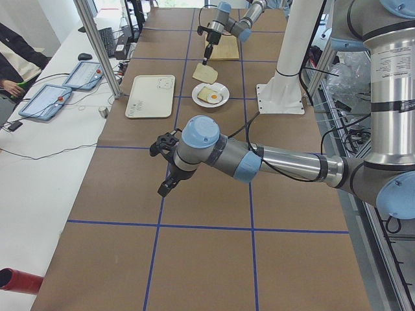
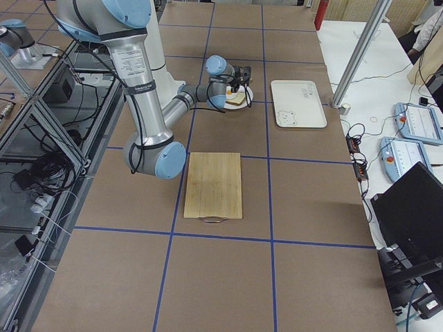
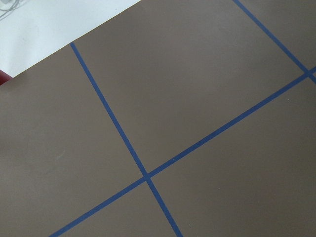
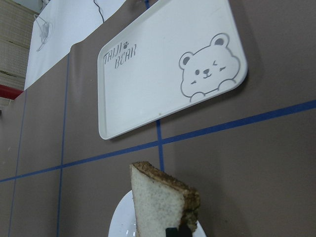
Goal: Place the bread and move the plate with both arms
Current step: 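Lower the bread onto the egg and open the right gripper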
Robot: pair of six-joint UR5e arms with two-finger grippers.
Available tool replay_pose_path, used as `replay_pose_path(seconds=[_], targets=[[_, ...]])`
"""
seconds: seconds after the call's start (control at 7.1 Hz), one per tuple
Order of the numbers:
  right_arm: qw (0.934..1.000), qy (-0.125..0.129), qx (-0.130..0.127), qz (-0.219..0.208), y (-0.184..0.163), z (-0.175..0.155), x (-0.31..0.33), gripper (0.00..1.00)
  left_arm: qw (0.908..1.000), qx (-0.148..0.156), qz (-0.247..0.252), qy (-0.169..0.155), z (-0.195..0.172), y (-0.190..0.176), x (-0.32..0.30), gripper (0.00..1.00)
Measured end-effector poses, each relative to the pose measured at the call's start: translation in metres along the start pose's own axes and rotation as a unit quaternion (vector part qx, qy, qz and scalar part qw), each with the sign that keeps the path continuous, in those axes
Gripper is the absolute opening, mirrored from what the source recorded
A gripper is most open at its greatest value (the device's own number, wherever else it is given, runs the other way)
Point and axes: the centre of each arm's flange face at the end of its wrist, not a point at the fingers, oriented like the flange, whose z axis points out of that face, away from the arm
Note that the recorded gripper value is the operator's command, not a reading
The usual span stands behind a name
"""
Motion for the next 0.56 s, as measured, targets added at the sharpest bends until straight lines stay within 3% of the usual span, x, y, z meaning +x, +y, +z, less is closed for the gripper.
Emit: replay_pose_path(seconds=[0.28,0.56], targets=[[0.9998,0.011,0.017,-0.006,0.024,0.043,-0.014,0.00,1.0000,0.000,-0.002,0.000,0.000,0.000,0.000,0.98],[0.9991,0.029,0.021,-0.022,0.031,0.065,-0.001,0.00,1.0000,0.001,-0.005,0.000,-0.001,0.000,0.000,0.98]])
